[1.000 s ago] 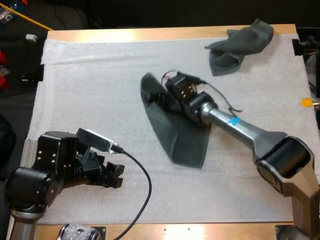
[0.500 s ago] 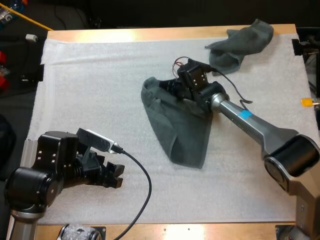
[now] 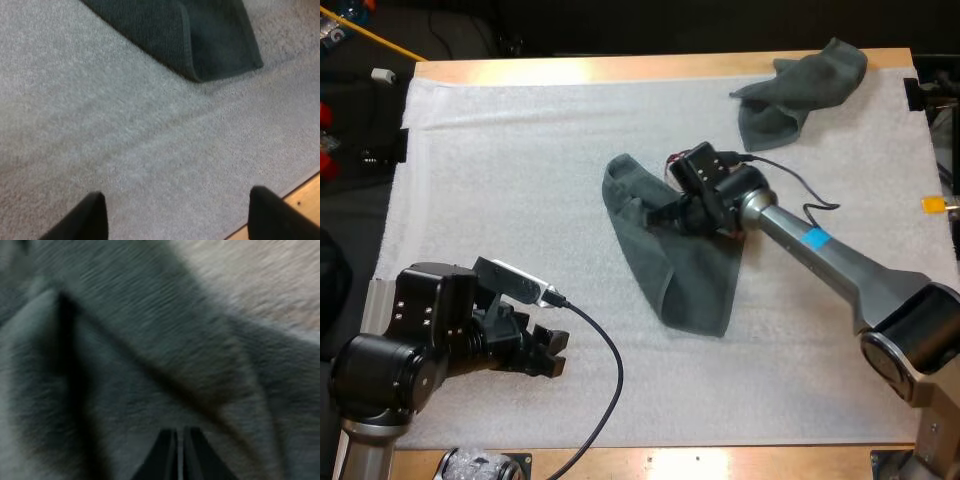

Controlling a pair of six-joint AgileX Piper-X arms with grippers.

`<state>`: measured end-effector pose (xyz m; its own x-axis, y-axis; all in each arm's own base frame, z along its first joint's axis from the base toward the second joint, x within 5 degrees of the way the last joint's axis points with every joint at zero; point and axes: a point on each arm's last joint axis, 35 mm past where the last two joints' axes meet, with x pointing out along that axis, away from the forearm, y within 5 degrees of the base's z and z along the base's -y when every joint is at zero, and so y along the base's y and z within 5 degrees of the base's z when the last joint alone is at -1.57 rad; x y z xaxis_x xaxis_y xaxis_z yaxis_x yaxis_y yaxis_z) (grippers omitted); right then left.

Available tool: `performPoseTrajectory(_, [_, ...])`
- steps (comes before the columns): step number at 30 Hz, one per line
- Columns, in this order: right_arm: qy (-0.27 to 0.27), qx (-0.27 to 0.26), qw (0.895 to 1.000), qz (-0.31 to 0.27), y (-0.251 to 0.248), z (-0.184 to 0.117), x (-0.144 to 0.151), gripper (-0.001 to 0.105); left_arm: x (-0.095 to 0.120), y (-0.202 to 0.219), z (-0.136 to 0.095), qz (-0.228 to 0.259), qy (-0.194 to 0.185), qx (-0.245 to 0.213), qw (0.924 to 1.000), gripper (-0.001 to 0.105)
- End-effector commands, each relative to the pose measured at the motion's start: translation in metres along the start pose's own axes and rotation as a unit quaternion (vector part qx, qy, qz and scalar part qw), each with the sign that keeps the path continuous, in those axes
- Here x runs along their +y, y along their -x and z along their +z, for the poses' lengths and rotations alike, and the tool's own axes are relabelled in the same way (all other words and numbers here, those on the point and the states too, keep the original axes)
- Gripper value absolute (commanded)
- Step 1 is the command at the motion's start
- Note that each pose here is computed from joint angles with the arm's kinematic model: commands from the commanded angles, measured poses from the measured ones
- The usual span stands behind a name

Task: Pick towel from pile, fold and stack

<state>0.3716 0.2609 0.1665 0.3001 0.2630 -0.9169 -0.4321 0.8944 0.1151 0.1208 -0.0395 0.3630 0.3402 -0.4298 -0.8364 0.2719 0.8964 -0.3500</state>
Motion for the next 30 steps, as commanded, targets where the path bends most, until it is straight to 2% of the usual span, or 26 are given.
performPoseTrajectory(1, [-0.007,0.001,1.0,-0.015,0.001,0.001,-0.01,0.0,0.0,0.001,-0.003,0.0,0.008,0.005,1.0,0.058])
performPoseTrajectory(5, [-0.033,0.011,0.999,-0.022,-0.003,0.0,-0.027,0.0,0.0,0.001,-0.003,0.0,0.008,0.005,1.0,0.058])
performPoseTrajectory(7, [-0.04,0.022,0.999,-0.006,-0.005,-0.002,-0.03,0.0,0.0,0.001,-0.003,0.0,0.008,0.005,1.0,0.058])
performPoseTrajectory(10, [-0.038,0.041,0.998,0.025,-0.005,-0.006,-0.026,0.0,0.0,0.001,-0.002,0.0,0.008,0.004,1.0,0.058])
performPoseTrajectory(19, [0.002,0.049,0.998,0.03,-0.011,-0.011,-0.004,0.0,0.0,0.001,-0.001,0.0,0.006,0.0,1.0,0.058])
performPoseTrajectory(23, [-0.018,0.061,0.998,0.023,-0.032,-0.016,-0.008,0.0,0.0,0.001,-0.001,0.0,0.006,0.0,1.0,0.058])
performPoseTrajectory(30, [-0.061,0.016,0.998,0.005,-0.041,-0.006,-0.011,0.0,0.0,0.001,-0.001,0.0,0.006,0.0,1.0,0.058])
